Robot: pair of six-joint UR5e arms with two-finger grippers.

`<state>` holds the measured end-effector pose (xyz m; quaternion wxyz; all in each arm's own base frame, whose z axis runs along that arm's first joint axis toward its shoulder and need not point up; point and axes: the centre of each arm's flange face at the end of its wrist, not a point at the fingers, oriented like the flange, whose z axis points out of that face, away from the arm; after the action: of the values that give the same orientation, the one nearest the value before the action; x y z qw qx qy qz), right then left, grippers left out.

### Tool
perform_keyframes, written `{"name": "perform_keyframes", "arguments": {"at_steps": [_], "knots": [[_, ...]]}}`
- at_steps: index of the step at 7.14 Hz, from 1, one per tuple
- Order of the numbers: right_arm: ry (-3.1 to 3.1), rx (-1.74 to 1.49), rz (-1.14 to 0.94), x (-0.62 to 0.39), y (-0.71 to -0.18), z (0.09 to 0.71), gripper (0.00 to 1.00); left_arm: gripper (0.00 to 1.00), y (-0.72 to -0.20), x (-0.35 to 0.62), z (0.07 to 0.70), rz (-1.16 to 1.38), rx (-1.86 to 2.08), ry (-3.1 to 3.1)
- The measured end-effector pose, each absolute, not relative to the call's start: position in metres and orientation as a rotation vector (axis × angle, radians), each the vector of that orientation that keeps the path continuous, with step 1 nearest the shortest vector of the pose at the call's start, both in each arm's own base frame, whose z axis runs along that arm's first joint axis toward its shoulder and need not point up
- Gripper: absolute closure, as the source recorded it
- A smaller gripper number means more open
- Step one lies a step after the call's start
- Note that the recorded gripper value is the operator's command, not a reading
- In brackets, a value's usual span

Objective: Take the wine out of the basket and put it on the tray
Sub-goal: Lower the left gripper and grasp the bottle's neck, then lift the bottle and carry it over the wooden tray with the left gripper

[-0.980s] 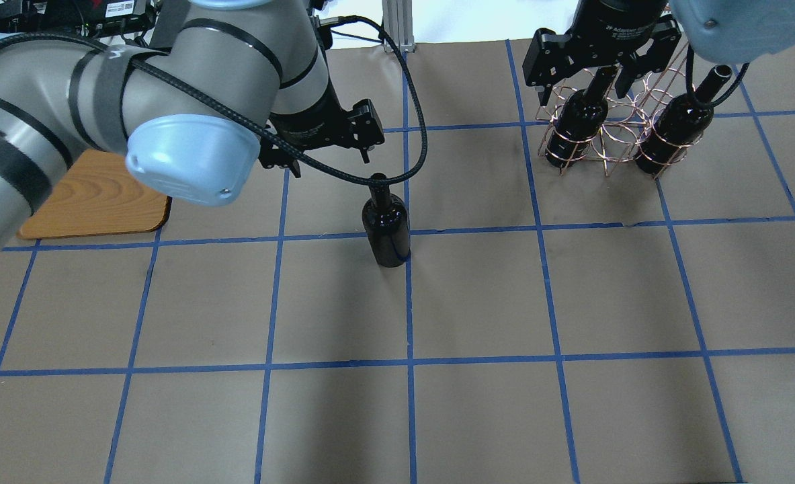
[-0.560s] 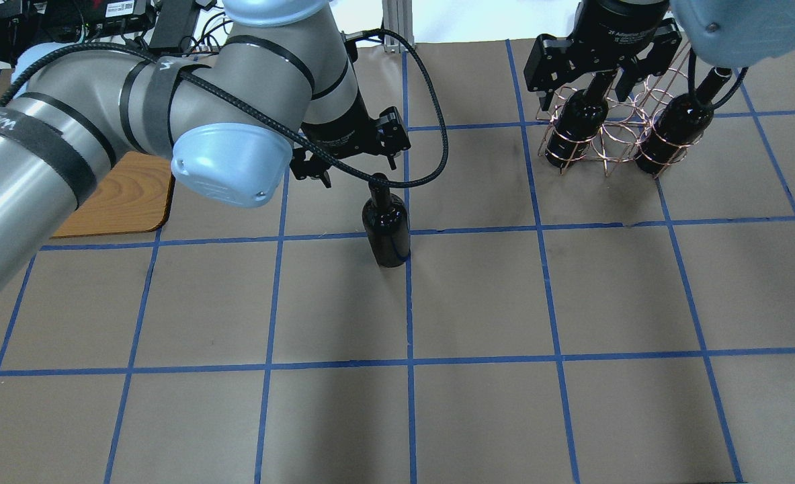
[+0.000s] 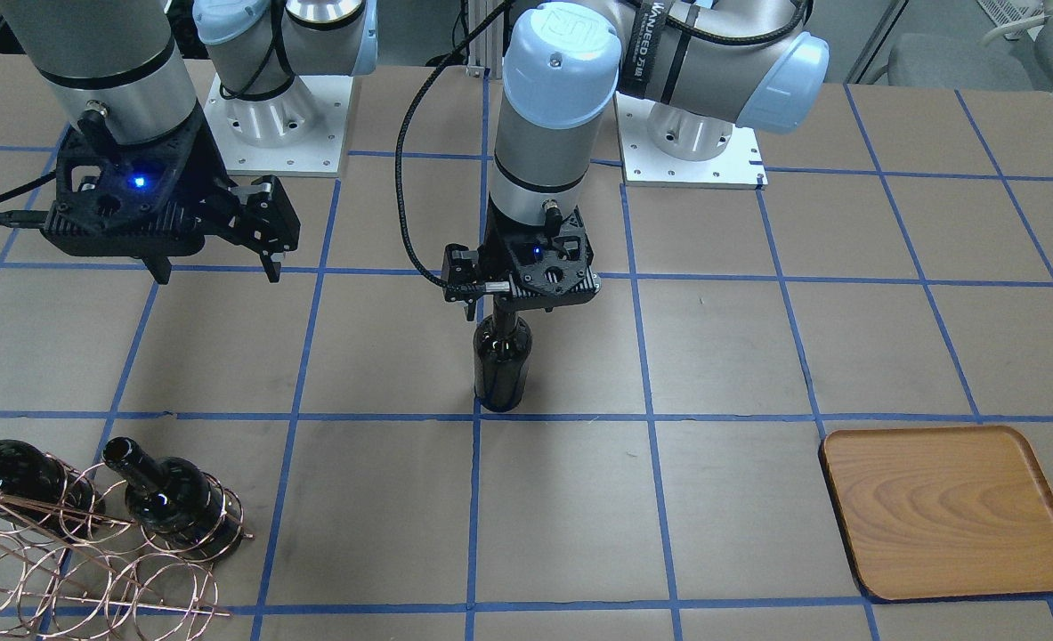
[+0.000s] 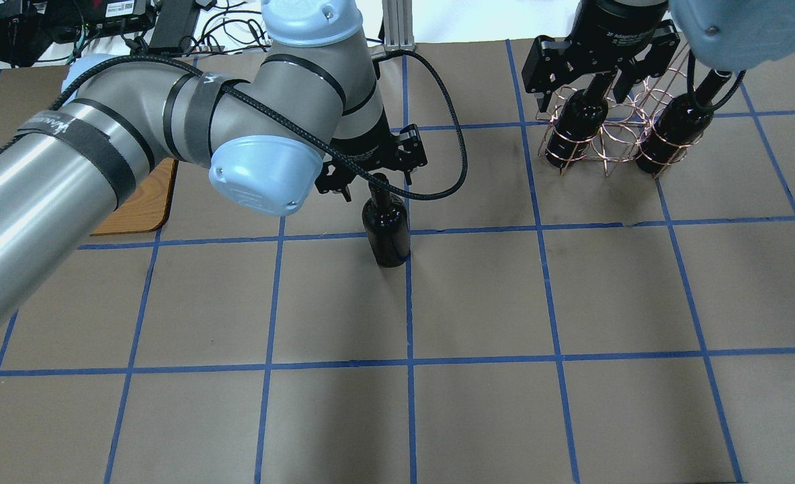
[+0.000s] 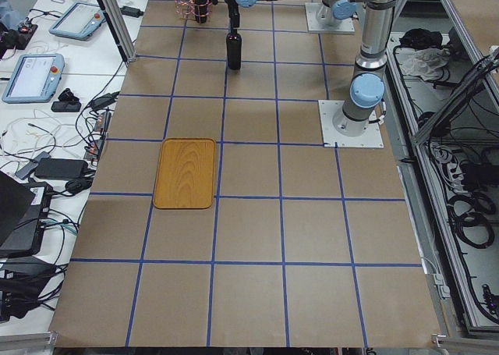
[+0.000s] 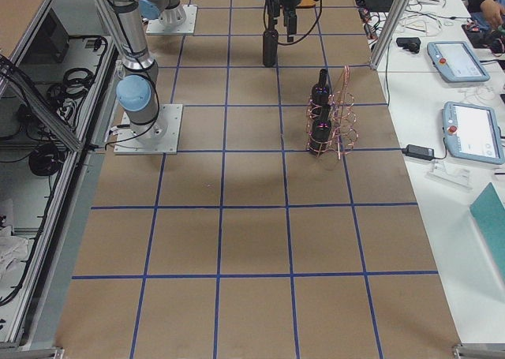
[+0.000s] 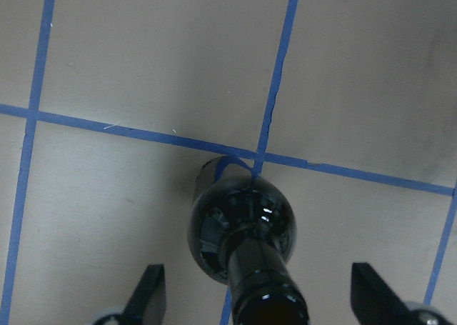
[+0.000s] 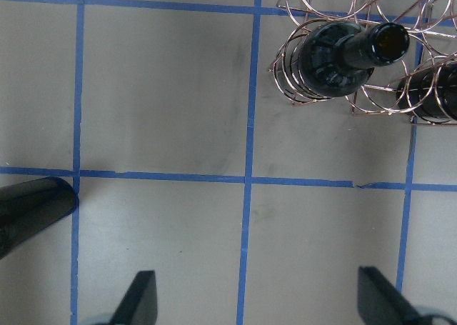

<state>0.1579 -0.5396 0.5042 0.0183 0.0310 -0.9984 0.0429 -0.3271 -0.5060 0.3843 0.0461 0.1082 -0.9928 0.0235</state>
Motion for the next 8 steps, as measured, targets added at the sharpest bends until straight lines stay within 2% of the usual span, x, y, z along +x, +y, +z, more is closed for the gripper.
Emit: {"name": "perform_keyframes", "arguments": {"at_steps": [2, 3, 4, 5, 8], "knots": [[-3.098, 0.095, 0.119, 0.158, -0.538, 0.501, 0.0, 0.4, -0.506, -0.328, 0.382, 0.061, 0.346, -3.027], [-3.094, 0.093, 0.101, 0.157, -0.537, 0.494, 0.0, 0.46, -0.506, -0.33, 0.38, 0.058, 0.341, -3.027], [-3.092, 0.091, 0.09, 0.156, -0.535, 0.49, 0.0, 0.85, -0.504, -0.335, 0.378, 0.056, 0.329, -3.03], [-3.091, 0.091, 0.087, 0.156, -0.534, 0.489, 0.0, 0.89, -0.502, -0.338, 0.377, 0.056, 0.317, -3.034], [-3.088, 0.091, 0.087, 0.156, -0.533, 0.489, 0.0, 0.92, -0.494, -0.34, 0.387, 0.069, 0.306, -3.037]]}}
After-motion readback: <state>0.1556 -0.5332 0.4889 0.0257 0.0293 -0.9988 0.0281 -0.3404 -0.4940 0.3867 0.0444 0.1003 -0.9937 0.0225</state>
